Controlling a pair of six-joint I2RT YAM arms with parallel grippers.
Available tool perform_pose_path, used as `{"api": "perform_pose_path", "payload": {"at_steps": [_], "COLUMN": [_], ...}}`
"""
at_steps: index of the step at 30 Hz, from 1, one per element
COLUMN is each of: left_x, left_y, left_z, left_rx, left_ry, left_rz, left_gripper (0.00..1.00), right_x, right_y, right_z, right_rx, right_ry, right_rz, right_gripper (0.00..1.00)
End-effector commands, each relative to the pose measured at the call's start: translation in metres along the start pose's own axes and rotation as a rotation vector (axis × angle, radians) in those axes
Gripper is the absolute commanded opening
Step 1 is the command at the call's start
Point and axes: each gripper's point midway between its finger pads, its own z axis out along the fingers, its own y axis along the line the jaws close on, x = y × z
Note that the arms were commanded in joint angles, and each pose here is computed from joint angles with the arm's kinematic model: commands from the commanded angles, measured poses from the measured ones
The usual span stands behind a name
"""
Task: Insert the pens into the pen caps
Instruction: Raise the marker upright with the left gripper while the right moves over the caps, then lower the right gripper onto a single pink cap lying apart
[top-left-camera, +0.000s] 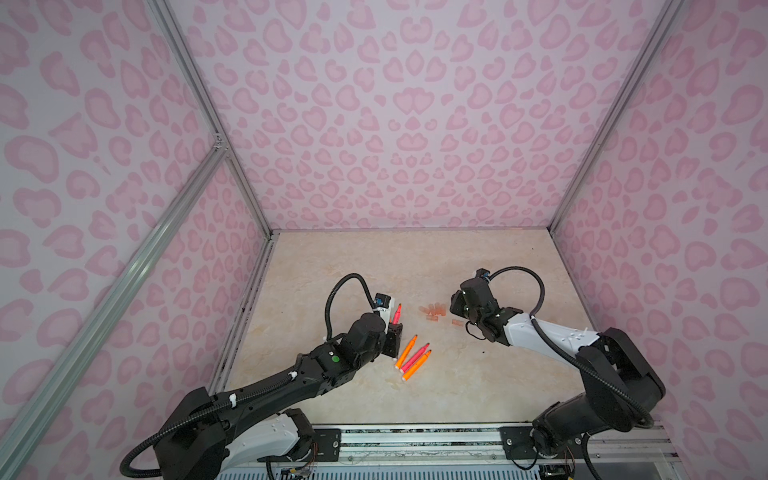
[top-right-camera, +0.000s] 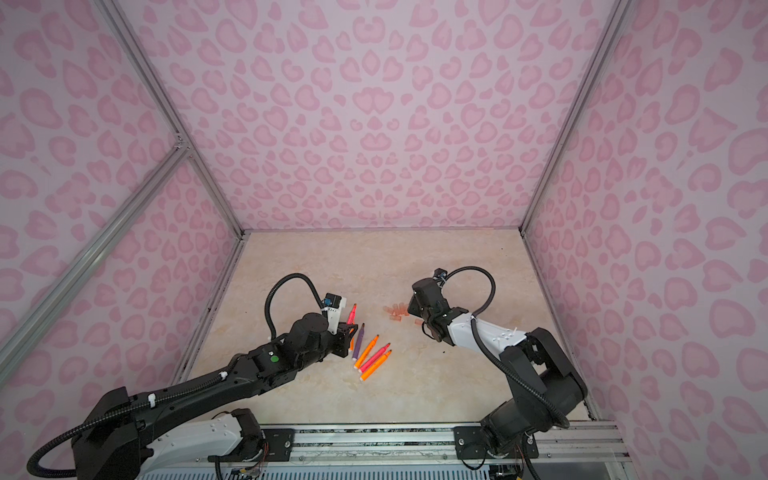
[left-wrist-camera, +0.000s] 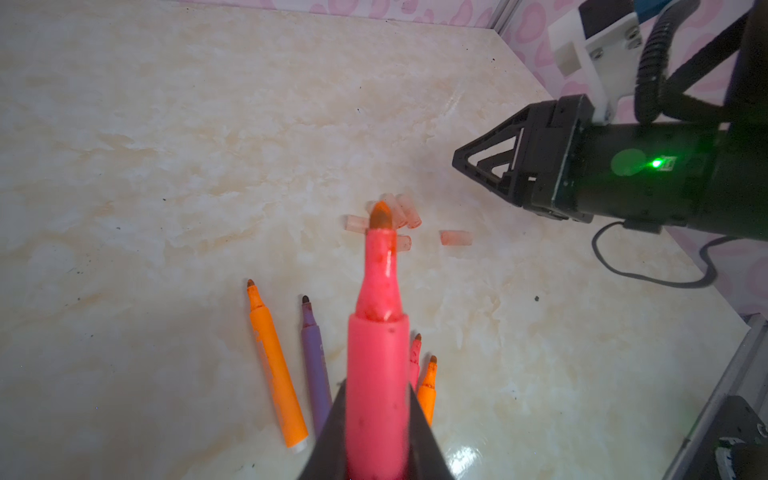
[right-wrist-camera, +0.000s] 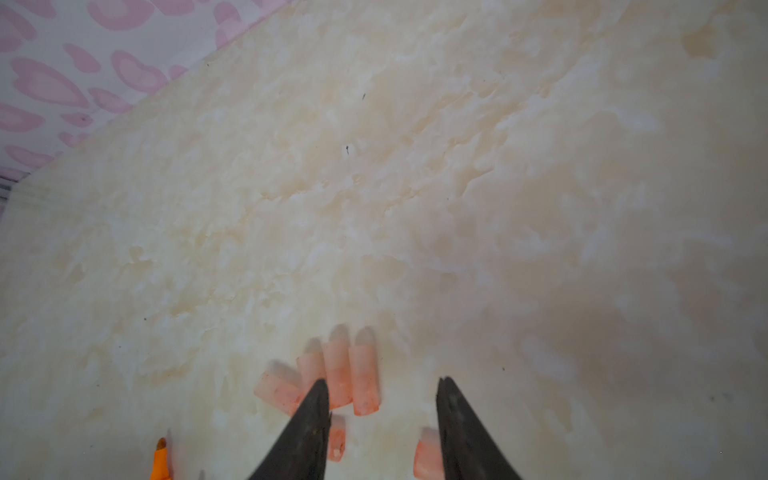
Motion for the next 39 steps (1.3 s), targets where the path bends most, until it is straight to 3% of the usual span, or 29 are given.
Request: {"api": "perform_pose_path", "payload": {"at_steps": [1, 4, 23, 39], "left_x": [-0.002, -0.002, -0.002, -0.002], "left_y": [0.000, 0.002, 0.003, 0.000], "left_z": [-0.002, -0.003, -0.010, -0.009], "left_rx": [0.014, 0.011, 0.019, 0.034], "left_ry": [-0.011, -0.013, -0.025, -0.022], "left_rz": [-0.011, -0.012, -0.020, -0.022], "left_gripper": [0.03, 0.03, 0.03, 0.03], "right_x": [0.015, 0.024, 0.062, 0.072], "right_y": [-0.008, -0.006, -0.015, -0.012], "right_z": [0.009, 0.018, 0.029, -0.001], "right_rx": [0.093, 0.109, 0.119, 0.192], "right_ry": [0.052, 0.088, 0.165, 0.114], "right_rz": [-0.099, -0.121, -0.158, -0.268], "right_gripper": [0.39, 0.33, 0.30, 0.29]}}
